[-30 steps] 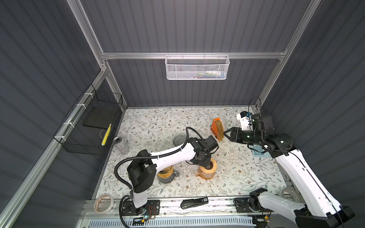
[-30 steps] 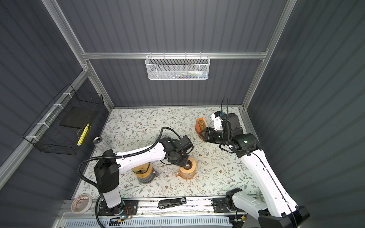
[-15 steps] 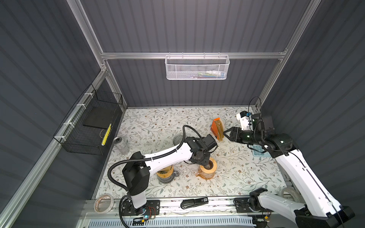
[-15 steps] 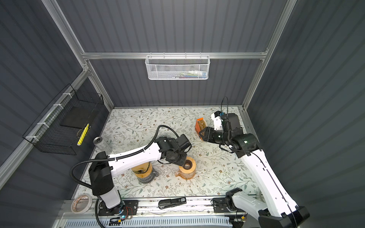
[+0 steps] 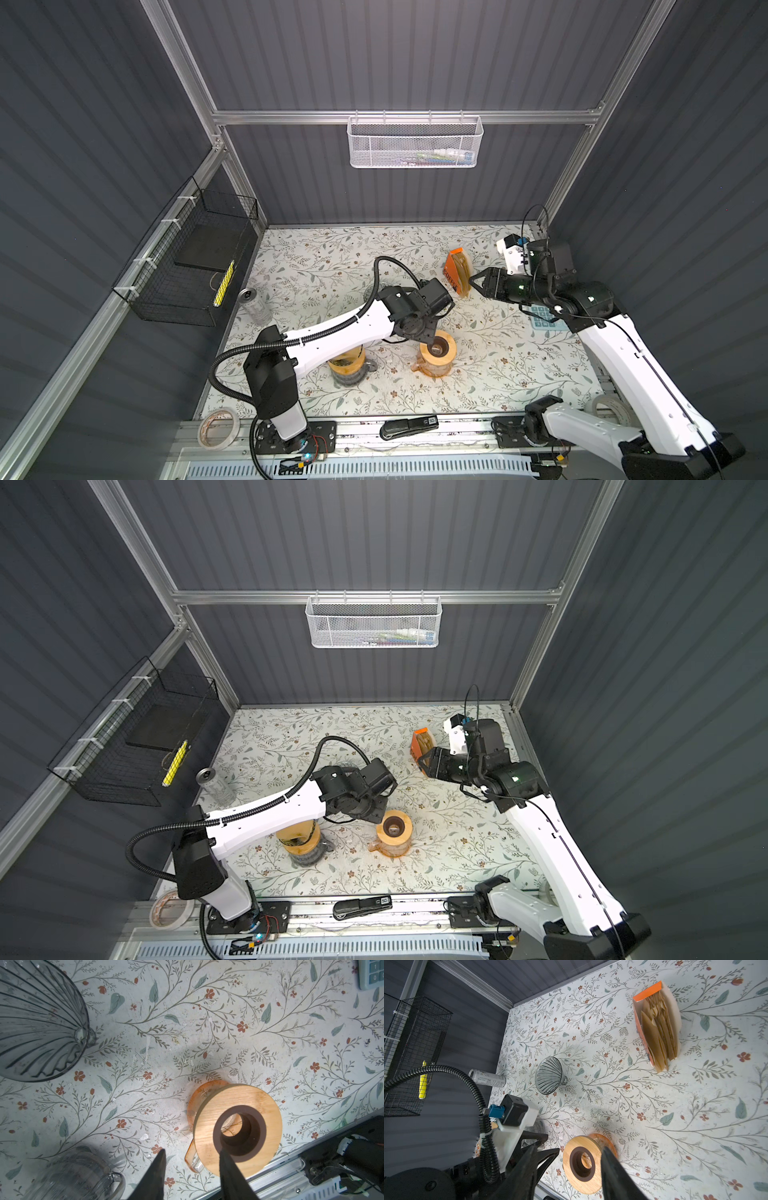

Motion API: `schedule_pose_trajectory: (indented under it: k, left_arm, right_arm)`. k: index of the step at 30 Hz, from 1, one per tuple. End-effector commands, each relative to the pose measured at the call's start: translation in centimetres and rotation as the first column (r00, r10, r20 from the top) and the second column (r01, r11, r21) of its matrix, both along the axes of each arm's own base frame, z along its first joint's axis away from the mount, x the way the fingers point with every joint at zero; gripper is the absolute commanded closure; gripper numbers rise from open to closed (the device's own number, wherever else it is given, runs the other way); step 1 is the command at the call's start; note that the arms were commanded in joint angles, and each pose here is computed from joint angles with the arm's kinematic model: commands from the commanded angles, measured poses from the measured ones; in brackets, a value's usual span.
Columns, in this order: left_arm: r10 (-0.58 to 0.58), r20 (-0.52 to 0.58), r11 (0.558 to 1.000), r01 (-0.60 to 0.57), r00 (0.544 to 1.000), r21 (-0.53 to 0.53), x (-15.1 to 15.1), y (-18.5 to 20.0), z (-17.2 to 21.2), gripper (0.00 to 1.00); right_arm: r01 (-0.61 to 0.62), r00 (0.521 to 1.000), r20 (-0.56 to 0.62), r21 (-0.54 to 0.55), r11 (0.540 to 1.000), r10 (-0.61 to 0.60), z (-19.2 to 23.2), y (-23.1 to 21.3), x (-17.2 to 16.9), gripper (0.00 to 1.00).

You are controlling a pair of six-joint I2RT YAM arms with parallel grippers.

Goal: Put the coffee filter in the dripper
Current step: 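Open and lift the left gripper off the ring while the right gripper moves inward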

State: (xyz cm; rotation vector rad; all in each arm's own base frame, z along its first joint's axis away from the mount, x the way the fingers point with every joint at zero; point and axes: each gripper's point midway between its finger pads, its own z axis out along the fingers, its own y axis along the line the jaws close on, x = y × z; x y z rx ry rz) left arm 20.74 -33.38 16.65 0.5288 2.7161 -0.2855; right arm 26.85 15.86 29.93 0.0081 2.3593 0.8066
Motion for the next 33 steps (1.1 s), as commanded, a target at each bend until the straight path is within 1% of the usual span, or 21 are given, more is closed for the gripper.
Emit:
schedule_pose_trajectory:
  k: [1, 3, 5, 8, 9, 10, 12, 14, 17, 20, 22, 24, 26, 33]
  left_arm:
    - [0.02, 0.075, 1.0, -0.019, 0.997, -0.011, 1.2, 1.3, 3.0, 0.57]
    - [0.048, 0.075, 0.999, -0.046, 0.996, -0.022, 2.1, 2.2, 3.3, 0.58]
    - [0.079, 0.05, 0.995, -0.076, 0.996, -0.062, 3.0, 3.3, 3.3, 0.58]
    - [0.14, 0.042, 0.984, -0.134, 0.989, -0.117, 4.7, 5.5, 3.9, 0.57]
    - [0.152, 0.049, 0.982, -0.145, 0.987, -0.12, 5.2, 6.2, 4.1, 0.56]
    - [0.166, 0.054, 0.98, -0.158, 0.985, -0.123, 5.9, 7.0, 4.3, 0.55]
    - [0.196, 0.051, 0.974, -0.189, 0.979, -0.124, 7.0, 8.6, 4.5, 0.56]
    - [0.232, 0.05, 0.965, -0.223, 0.971, -0.14, 8.3, 10.3, 4.7, 0.56]
    - [0.277, 0.028, 0.943, -0.267, 0.96, -0.199, 9.9, 12.2, 4.5, 0.56]
    - [0.313, 0.044, 0.923, -0.294, 0.949, -0.248, 11.8, 13.8, 4.9, 0.54]
    - [0.333, 0.031, 0.91, -0.313, 0.942, -0.272, 12.7, 14.5, 4.8, 0.54]
    - [0.337, 0.008, 0.898, -0.319, 0.942, -0.303, 13.6, 14.6, 4.9, 0.54]
    - [0.338, 0.01, 0.897, -0.318, 0.941, -0.308, 14.2, 14.9, 4.9, 0.54]
    - [0.365, 0.017, 0.878, -0.338, 0.931, -0.34, 15.7, 16.1, 5.2, 0.53]
  right_arm:
    - [-0.027, 1.0, -0.001, 0.008, 1.0, 0.027, 0.2, 1.0, 0.3, 0.5]
    - [-0.07, 0.997, -0.02, 0.026, 0.997, 0.07, 0.0, 2.1, 0.2, 0.5]
    - [-0.084, 0.996, -0.035, 0.015, 0.996, 0.085, -0.5, 2.8, 0.6, 0.5]
    - [-0.107, 0.993, -0.044, 0.004, 0.994, 0.107, -0.9, 3.8, 0.9, 0.5]
    - [-0.116, 0.992, -0.048, 0.003, 0.993, 0.116, -1.0, 4.2, 0.9, 0.5]
    - [-0.1, 0.994, -0.045, -0.021, 0.995, 0.099, -1.4, 4.2, 1.4, 0.5]
    - [-0.11, 0.993, -0.053, -0.026, 0.994, 0.108, -1.9, 5.0, 1.9, 0.5]
    - [-0.133, 0.989, -0.063, -0.037, 0.99, 0.13, -2.4, 6.2, 2.3, 0.51]
    - [-0.16, 0.985, -0.083, -0.073, 0.984, 0.153, -3.5, 8.1, 2.9, 0.51]
    - [-0.186, 0.979, -0.106, -0.08, 0.979, 0.177, -4.9, 10.3, 3.8, 0.51]
    - [-0.206, 0.973, -0.125, -0.09, 0.974, 0.194, -6.0, 11.6, 4.4, 0.52]
    - [-0.23, 0.967, -0.146, -0.125, 0.965, 0.211, -7.1, 12.6, 5.0, 0.52]
    - [-0.247, 0.962, -0.158, -0.166, 0.955, 0.221, -8.3, 13.6, 5.6, 0.52]
    - [-0.313, 0.94, -0.211, -0.213, 0.925, 0.269, -12.3, 17.1, 7.1, 0.52]
